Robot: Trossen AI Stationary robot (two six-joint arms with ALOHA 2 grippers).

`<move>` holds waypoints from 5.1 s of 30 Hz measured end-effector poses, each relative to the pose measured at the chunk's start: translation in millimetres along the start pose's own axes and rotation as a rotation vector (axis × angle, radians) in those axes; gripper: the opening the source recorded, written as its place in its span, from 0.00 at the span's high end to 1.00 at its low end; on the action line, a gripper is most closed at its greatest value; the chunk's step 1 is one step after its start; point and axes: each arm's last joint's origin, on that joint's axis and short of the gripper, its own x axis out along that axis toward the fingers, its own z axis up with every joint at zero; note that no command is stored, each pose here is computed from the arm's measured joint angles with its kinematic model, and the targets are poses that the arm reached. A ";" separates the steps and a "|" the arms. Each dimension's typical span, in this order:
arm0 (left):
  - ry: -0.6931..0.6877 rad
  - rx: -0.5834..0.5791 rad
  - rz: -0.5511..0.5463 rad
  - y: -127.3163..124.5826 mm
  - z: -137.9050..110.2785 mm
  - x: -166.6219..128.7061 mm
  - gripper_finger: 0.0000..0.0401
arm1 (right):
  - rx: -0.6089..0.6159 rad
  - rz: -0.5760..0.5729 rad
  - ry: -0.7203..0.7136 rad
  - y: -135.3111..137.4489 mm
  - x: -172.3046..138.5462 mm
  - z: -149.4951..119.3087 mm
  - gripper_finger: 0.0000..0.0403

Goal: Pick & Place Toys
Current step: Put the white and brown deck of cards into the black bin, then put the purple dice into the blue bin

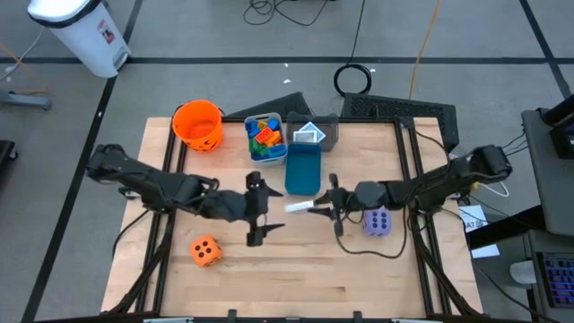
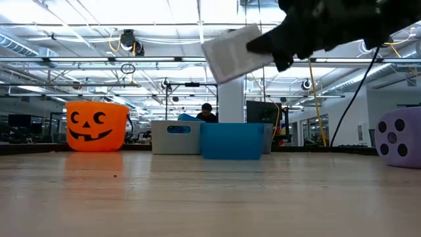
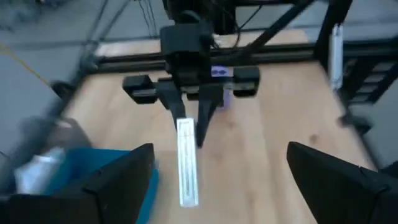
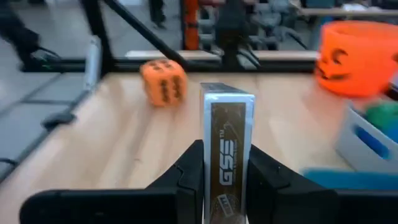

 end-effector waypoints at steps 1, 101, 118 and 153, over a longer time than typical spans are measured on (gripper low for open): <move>0.001 0.046 0.006 -2.3 -3.3 -2.0 0.06 | 0.002 -0.017 0.001 -4.9 -2.2 0.2 0.85; -0.193 -0.369 0.185 88.4 -105.2 18.3 0.09 | -0.211 -0.493 1.289 71.9 -99.8 -76.4 0.76; -0.195 -0.368 0.185 88.4 -105.1 18.3 0.11 | -0.239 -0.456 1.071 73.1 -99.9 -36.9 0.84; -0.196 -0.387 0.183 88.4 -105.1 18.3 0.09 | -0.354 -0.427 0.230 5.0 -27.1 42.4 0.97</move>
